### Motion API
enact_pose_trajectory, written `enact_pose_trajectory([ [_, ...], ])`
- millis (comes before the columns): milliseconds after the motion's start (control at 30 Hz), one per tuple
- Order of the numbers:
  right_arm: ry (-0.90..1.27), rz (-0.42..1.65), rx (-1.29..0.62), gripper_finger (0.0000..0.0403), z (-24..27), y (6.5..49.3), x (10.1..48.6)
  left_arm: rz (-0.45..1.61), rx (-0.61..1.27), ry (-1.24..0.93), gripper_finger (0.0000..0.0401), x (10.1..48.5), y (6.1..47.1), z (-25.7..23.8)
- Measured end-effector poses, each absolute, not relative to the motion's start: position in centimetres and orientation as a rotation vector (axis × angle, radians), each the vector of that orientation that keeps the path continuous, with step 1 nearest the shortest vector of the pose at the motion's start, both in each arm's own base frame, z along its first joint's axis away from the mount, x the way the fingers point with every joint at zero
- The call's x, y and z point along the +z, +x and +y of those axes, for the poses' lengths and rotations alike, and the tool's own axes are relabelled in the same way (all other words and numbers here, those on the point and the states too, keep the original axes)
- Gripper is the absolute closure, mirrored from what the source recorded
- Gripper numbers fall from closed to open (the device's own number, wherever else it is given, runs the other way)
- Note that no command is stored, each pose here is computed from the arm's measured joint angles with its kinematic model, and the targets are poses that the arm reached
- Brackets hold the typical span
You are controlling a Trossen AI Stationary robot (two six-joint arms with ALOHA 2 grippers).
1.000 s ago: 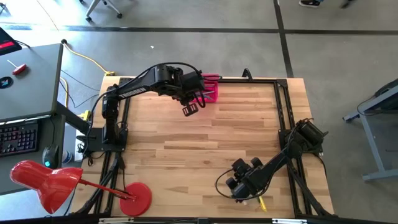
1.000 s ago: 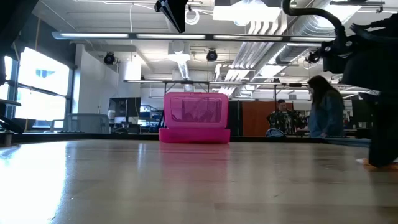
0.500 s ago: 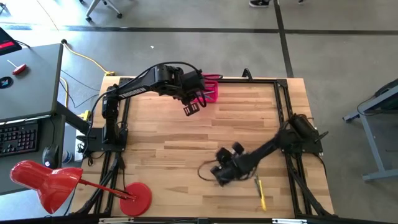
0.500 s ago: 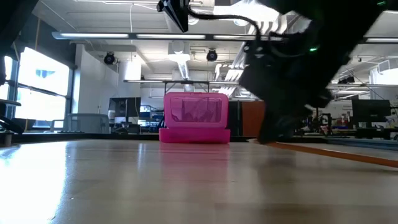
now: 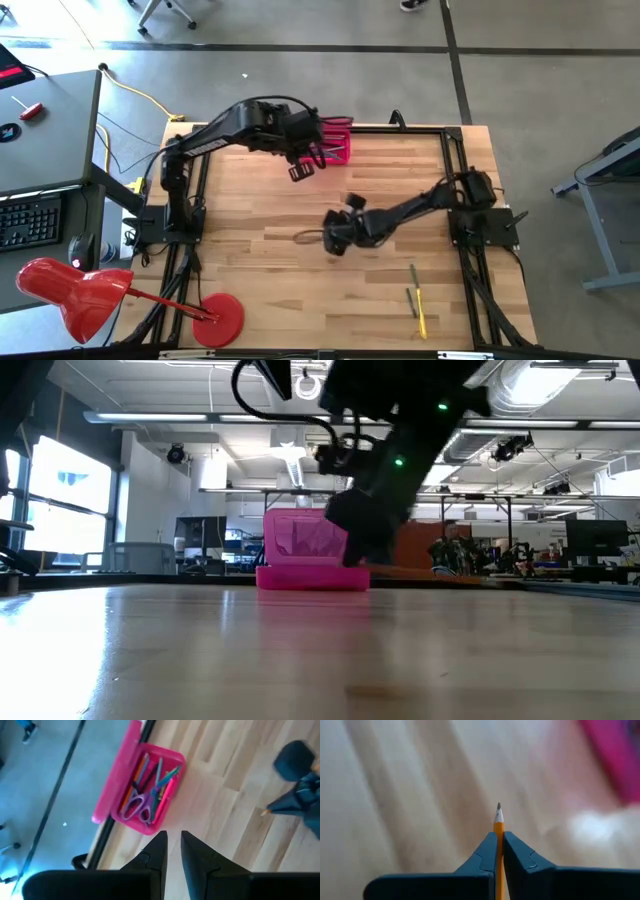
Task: Pick & place school supplies into a supply box
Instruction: Put the yellow pencil into the pink supply box
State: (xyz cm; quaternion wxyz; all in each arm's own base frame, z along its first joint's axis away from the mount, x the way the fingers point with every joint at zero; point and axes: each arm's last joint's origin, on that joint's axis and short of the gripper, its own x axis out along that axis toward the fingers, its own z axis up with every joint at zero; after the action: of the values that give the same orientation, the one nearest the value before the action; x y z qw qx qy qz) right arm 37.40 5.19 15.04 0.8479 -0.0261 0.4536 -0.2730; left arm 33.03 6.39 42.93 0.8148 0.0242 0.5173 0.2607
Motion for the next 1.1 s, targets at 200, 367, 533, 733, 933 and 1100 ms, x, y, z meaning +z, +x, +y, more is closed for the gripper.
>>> enact_pose_trajectory([
  [200,-0.344,0.89,-0.532,0.0402,1.0,40.5,18.8,1.003,0.612,0.067,0.0318,45.7,30.0,6.0],
  [367,-0.495,0.749,-0.493,0.0402,-3.9,42.4,21.0,0.926,0.665,0.074,0.0318,47.8,27.2,5.7],
  [533,-0.55,0.634,-0.449,0.0402,-9.2,42.5,21.5,0.881,0.672,0.068,0.0318,48.9,25.5,5.5],
  [733,-0.551,0.575,-0.368,0.0403,-13.4,41.7,21.8,0.878,0.662,0.08,0.0318,49.2,25.2,5.4],
  [933,-0.554,0.548,-0.275,0.0403,-15.6,41.5,20.8,0.881,0.661,0.09,0.0318,49.1,25.2,5.4],
  [1100,-0.629,0.574,-0.346,0.0403,-16.9,42.2,18.1,0.881,0.655,0.085,0.0318,49.1,25.2,5.4],
])
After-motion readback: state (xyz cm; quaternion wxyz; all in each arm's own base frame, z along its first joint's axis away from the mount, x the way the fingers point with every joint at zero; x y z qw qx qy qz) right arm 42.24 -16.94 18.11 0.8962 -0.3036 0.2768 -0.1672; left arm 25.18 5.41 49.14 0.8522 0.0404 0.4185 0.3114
